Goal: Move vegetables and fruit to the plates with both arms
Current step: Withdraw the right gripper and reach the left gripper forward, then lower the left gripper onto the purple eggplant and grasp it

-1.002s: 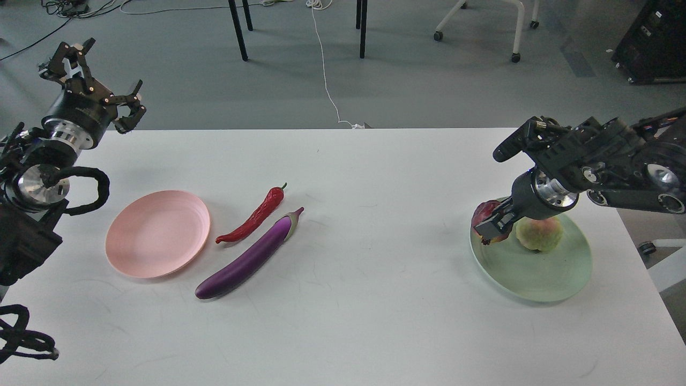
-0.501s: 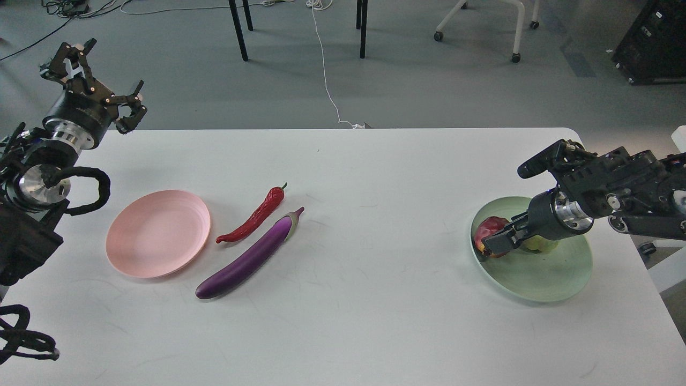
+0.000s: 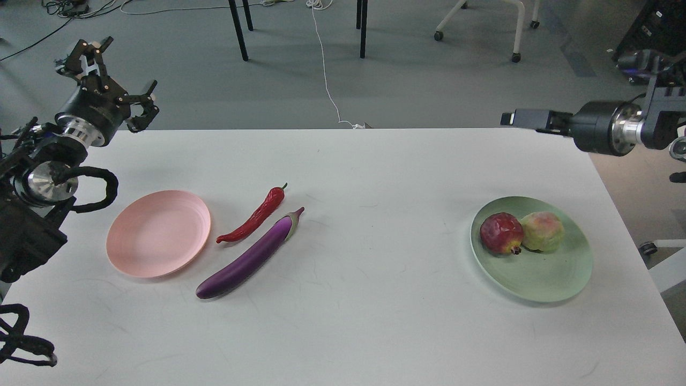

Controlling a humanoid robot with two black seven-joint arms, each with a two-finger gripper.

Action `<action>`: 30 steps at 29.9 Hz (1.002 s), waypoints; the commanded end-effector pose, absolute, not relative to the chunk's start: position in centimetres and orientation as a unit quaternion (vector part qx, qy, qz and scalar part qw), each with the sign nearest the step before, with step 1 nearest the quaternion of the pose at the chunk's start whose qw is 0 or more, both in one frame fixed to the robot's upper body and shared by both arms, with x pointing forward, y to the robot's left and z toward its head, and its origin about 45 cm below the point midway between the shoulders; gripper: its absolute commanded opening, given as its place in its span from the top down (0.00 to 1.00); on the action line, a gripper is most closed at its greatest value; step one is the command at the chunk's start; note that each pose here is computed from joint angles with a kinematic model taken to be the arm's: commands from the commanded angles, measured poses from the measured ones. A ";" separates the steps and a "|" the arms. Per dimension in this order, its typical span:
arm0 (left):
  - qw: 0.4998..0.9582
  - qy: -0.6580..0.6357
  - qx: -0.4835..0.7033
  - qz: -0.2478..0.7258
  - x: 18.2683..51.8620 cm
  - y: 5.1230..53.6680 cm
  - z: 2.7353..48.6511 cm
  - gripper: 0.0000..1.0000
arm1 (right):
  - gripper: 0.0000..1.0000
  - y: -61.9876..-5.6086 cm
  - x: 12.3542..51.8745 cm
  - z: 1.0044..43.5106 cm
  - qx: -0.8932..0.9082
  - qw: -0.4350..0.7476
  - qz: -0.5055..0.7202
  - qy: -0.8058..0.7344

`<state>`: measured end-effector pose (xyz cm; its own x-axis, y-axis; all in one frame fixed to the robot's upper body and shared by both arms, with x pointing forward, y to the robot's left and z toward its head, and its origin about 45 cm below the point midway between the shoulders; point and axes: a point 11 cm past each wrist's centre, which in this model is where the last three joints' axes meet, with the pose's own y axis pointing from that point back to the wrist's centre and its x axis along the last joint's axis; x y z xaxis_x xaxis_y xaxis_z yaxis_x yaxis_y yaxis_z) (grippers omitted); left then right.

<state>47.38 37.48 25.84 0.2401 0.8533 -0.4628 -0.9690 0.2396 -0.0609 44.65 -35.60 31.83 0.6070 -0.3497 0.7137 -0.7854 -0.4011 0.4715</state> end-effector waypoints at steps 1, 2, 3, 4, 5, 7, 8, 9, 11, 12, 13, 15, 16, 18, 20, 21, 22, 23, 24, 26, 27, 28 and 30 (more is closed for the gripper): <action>0.831 0.111 -0.102 0.535 47.9 32.8 27.5 0.02 | 0.02 -36.8 47.1 33.8 0.794 0.333 0.230 -0.454; 0.844 0.089 -0.077 0.523 48.1 31.9 27.8 0.02 | 0.02 -37.0 47.5 34.2 0.793 0.316 0.223 -0.472; 0.856 0.063 -0.051 0.510 48.2 31.0 28.2 0.02 | 0.02 -37.6 48.0 34.6 0.789 0.299 0.214 -0.493; 0.868 0.042 -0.030 0.494 48.2 29.9 28.5 0.02 | 0.02 -38.2 48.2 34.8 0.785 0.284 0.204 -0.511; 0.879 0.021 -0.010 0.476 48.1 28.6 28.8 0.02 | 0.02 -38.8 48.4 34.9 0.783 0.268 0.190 -0.528; 0.896 -0.015 0.020 0.444 47.8 26.5 29.1 0.02 | 0.01 -39.9 48.5 35.0 0.782 0.230 0.158 -0.557; 0.902 -0.032 0.036 0.428 47.5 25.6 29.1 0.02 | 0.01 -40.3 48.5 35.0 0.783 0.210 0.140 -0.568; 0.910 -0.052 0.053 0.408 47.1 24.5 29.1 0.02 | 0.01 -40.7 48.4 34.8 0.784 0.188 0.119 -0.579; 0.921 -0.097 0.089 0.365 45.9 22.5 29.0 0.02 | 0.01 -41.3 48.2 34.2 0.785 0.151 0.082 -0.596; 0.924 -0.116 0.110 0.346 45.1 21.7 28.4 0.02 | 0.01 -41.6 48.0 33.9 0.784 0.134 0.067 -0.602; 0.925 -0.136 0.129 0.331 44.3 20.9 27.7 0.02 | 0.01 -41.8 47.9 33.7 0.782 0.114 0.051 -0.610; 0.919 -0.177 0.163 0.312 42.9 20.5 26.9 0.03 | 0.01 -42.3 47.6 33.1 0.777 0.077 0.021 -0.624; 0.918 -0.196 0.179 0.294 42.1 20.1 26.5 0.03 | 0.01 -42.6 47.4 32.6 0.773 0.058 0.004 -0.632; 0.915 -0.235 0.217 0.247 40.4 19.1 25.5 0.03 | 0.01 -42.7 47.3 31.6 0.763 0.013 -0.036 -0.645; 0.903 -0.277 0.268 0.192 38.5 18.5 23.6 0.03 | 0.01 -42.6 47.3 30.0 0.747 -0.034 -0.079 -0.659; 0.893 -0.299 0.290 0.170 37.9 18.5 22.8 0.03 | 0.01 -41.8 47.5 29.2 0.744 -0.055 -0.099 -0.659; 0.879 -0.326 0.317 0.145 37.2 18.6 21.9 0.03 | 0.01 -41.0 47.7 28.2 0.739 -0.076 -0.119 -0.659; 0.861 -0.357 0.341 0.124 36.7 18.9 21.1 0.03 | 0.01 -40.6 47.8 27.6 0.732 -0.098 -0.133 -0.662; 0.846 -0.383 0.356 0.107 36.3 19.0 20.7 0.03 | 0.01 -40.4 48.0 27.5 0.725 -0.118 -0.142 -0.664; 0.816 -0.428 0.379 0.083 36.0 19.3 20.1 0.03 | 0.01 -40.3 48.0 27.0 0.705 -0.166 -0.165 -0.669; 0.801 -0.448 0.390 0.071 35.8 19.5 19.7 0.03 | 0.01 -40.3 47.7 26.3 0.695 -0.192 -0.181 -0.669; 0.788 -0.464 0.401 0.059 35.6 19.6 19.2 0.03 | 0.01 -40.3 47.4 25.7 0.687 -0.211 -0.194 -0.668; 0.762 -0.492 0.420 0.032 35.1 20.1 18.1 0.03 | 0.01 -39.8 46.8 24.4 0.681 -0.239 -0.215 -0.657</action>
